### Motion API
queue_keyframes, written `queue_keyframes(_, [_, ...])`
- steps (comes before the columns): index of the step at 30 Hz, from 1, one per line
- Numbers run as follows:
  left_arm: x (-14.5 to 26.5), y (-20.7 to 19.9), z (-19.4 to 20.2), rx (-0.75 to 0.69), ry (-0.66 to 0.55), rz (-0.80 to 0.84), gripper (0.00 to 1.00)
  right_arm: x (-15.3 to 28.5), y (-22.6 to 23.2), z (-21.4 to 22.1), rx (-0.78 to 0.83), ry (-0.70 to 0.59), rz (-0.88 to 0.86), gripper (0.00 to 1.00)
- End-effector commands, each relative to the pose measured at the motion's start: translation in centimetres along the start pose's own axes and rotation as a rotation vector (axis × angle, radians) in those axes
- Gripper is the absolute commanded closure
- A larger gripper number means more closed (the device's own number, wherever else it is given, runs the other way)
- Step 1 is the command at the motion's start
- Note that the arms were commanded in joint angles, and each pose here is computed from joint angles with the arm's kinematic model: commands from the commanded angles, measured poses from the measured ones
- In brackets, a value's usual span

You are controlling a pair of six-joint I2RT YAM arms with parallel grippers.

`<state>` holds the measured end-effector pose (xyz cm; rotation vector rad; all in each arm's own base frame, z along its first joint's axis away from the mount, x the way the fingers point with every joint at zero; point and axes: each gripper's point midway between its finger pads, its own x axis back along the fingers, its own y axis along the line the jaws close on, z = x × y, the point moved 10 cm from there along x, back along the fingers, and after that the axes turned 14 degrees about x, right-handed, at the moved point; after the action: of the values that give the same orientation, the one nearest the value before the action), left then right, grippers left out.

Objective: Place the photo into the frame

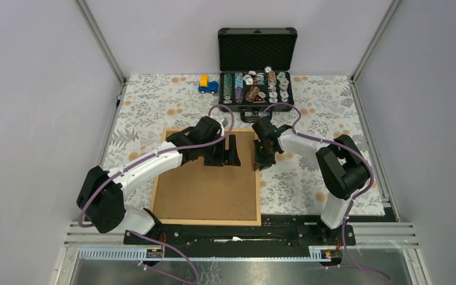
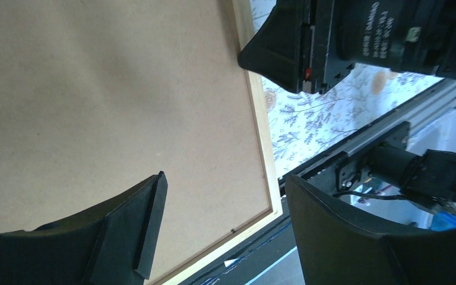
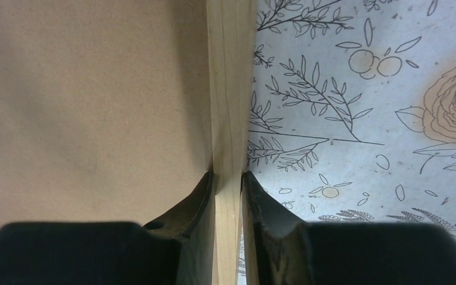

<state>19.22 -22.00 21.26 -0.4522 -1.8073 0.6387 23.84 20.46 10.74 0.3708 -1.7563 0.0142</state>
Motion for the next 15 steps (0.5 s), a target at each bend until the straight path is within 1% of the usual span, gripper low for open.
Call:
queue_keyframes(1, [-0.7, -1.9, 0.3, -0.015, -0.056, -0.068, 0.21, -0.4, 0.1, 0.6, -0.046, 0.0, 0.05, 0.99])
queue_keyframes(2, [-0.9, -2.2, 0.6, -0.019, -0.05, -0.064, 0.21, 0.0, 0.3, 0.5, -0.059, -0.009, 0.05, 1.0])
queue_keyframes(7, [-2.6, -4.4, 1.4, -0.065, -0.023, -0.041, 0.22, 2.1, 1.0, 0.3, -0.138, -0.067, -0.002, 1.0])
queue_keyframes(9, [-3.4, -5.2, 1.9, -0.083, -0.017, -0.035, 0.23, 3.2, 1.5, 0.2, -0.167, -0.087, -0.052, 1.0])
queue_keyframes(13, [-3.9, -6.3, 3.4, -0.095, -0.049, 0.017, 0.26, 5.6, 2.6, -0.3, -0.217, -0.115, -0.14, 1.0])
queue_keyframes(15, [-3.9, -6.7, 4.3, -0.111, -0.072, 0.04, 0.26, 6.7, 3.1, -0.6, -0.231, -0.111, -0.16, 1.0])
